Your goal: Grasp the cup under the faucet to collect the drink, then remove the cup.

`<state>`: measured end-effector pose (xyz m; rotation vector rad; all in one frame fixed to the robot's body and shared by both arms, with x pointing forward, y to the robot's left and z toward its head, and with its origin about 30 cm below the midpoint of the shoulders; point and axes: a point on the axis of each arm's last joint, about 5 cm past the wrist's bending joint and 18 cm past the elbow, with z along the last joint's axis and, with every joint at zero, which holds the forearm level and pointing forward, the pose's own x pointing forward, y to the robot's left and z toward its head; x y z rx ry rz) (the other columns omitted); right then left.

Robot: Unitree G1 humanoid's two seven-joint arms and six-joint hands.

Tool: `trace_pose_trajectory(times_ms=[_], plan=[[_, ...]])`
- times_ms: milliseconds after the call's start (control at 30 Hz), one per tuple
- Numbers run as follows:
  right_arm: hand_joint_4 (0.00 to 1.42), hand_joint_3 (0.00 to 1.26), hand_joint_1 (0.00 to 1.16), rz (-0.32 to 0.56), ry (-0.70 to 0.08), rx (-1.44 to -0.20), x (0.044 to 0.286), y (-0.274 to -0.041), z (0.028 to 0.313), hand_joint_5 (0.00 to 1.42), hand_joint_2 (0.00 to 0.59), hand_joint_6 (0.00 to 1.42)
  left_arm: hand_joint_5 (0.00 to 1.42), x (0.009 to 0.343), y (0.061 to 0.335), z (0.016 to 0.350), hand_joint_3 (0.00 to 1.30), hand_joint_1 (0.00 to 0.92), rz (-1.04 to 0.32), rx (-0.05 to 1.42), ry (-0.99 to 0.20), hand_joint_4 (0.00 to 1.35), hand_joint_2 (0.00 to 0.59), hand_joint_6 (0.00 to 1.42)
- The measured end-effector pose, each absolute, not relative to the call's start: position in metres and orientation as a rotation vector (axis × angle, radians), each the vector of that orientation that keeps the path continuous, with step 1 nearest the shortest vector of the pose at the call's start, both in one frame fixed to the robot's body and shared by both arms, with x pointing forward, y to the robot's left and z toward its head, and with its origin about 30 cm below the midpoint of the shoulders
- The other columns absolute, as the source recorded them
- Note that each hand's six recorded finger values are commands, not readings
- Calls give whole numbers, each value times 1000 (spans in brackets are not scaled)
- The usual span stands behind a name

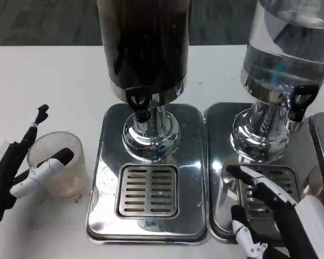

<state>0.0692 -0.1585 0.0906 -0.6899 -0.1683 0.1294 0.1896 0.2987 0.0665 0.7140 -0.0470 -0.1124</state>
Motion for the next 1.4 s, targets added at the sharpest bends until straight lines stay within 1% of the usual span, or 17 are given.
trace_pose_trajectory(times_ms=[500,700,1000,1067,1400], plan=[[229,241,554,123,-167,-683,69,-158,91,224,499,307,0,196,302,65,0,68,-123,712,-1,0,17,37],[232,241,554,119,-166,-677,69,-157,91,224,499,307,15,199,302,66,0,131,-135,726,2,0,30,48],[233,241,553,121,-169,-671,70,-157,91,231,499,307,34,200,299,64,0,154,-121,789,-11,0,32,56],[234,241,553,120,-169,-670,70,-157,91,233,499,307,3,200,298,64,0,159,-122,807,-15,0,35,58],[234,241,555,122,-164,-665,71,-157,91,235,502,307,0,205,299,67,0,158,-134,868,-20,0,35,58]])
